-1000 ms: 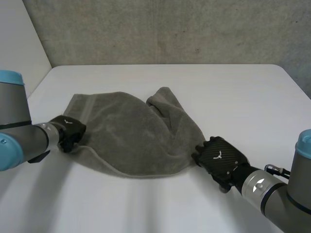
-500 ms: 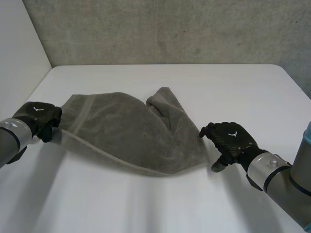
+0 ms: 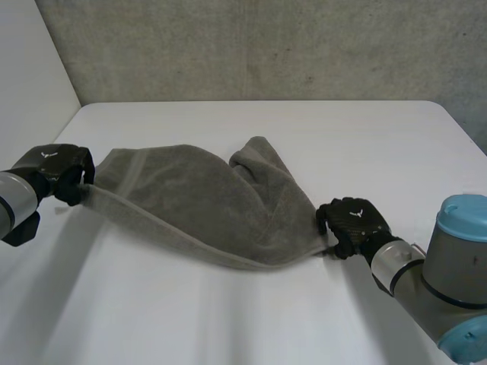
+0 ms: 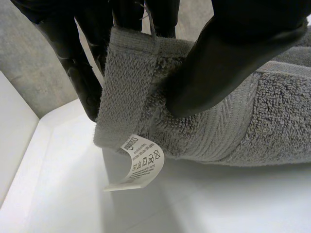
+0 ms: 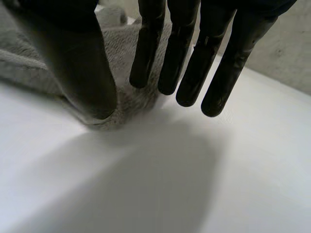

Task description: Fold the towel.

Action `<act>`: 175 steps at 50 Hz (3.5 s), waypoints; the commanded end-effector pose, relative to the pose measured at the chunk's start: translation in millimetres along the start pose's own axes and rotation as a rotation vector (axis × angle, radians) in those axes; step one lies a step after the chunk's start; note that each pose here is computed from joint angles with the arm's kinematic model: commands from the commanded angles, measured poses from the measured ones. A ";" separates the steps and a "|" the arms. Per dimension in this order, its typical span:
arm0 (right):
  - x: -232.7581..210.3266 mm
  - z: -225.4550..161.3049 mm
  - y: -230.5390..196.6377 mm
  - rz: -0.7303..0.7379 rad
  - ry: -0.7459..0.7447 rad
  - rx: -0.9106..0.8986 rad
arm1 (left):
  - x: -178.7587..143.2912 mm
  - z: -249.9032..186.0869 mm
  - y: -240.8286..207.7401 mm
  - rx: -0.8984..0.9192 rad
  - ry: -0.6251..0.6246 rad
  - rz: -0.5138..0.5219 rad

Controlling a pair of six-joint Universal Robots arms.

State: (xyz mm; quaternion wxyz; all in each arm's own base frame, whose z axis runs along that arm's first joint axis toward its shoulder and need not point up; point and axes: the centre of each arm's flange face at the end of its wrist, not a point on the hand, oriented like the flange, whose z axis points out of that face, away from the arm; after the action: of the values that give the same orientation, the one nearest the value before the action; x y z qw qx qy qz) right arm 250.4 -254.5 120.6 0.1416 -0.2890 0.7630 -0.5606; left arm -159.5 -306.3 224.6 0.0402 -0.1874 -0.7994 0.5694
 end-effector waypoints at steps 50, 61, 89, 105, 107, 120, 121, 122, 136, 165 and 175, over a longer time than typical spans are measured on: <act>17.1 -60.6 -248.7 -0.150 -0.071 0.582 | -23.5 -41.7 -108.3 0.384 0.036 -0.336; 27.1 -56.7 -266.6 -0.197 -0.166 0.322 | -31.9 -50.8 -133.2 0.511 0.033 -0.363; 20.4 -9.2 -365.7 -0.553 0.431 0.979 | -43.1 29.3 -233.7 0.943 -0.040 -0.310; -7.1 43.6 -209.2 -0.607 -0.173 0.316 | -47.8 70.8 -114.5 0.633 -0.050 -0.352; -6.5 45.3 -188.5 -0.633 -0.205 0.240 | -48.3 73.6 -92.9 0.567 -0.040 -0.363; -23.2 35.2 -73.6 -0.793 -0.403 -0.071 | -46.5 61.5 8.2 0.270 -0.025 -0.431; -26.2 35.5 -66.2 -0.779 -0.404 -0.073 | -47.9 60.3 8.2 0.271 -0.032 -0.418; -26.2 35.5 -66.1 -0.779 -0.404 -0.073 | -47.9 60.2 8.2 0.271 -0.032 -0.418; -24.2 34.7 -45.5 -0.380 -0.239 0.003 | -56.8 59.1 11.1 0.267 -0.065 -0.412; 10.3 12.8 -16.4 -0.007 0.056 0.051 | -57.4 56.6 18.9 0.245 -0.072 -0.431; 6.4 22.7 -7.6 0.008 0.047 0.036 | -57.2 56.5 19.3 0.244 -0.072 -0.430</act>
State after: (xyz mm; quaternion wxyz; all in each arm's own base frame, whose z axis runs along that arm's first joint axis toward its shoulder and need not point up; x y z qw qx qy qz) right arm 255.1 -274.1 126.4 0.1281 -0.2721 0.7545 -0.5834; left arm -117.6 -371.1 195.5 0.1547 0.0139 -0.7473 0.6461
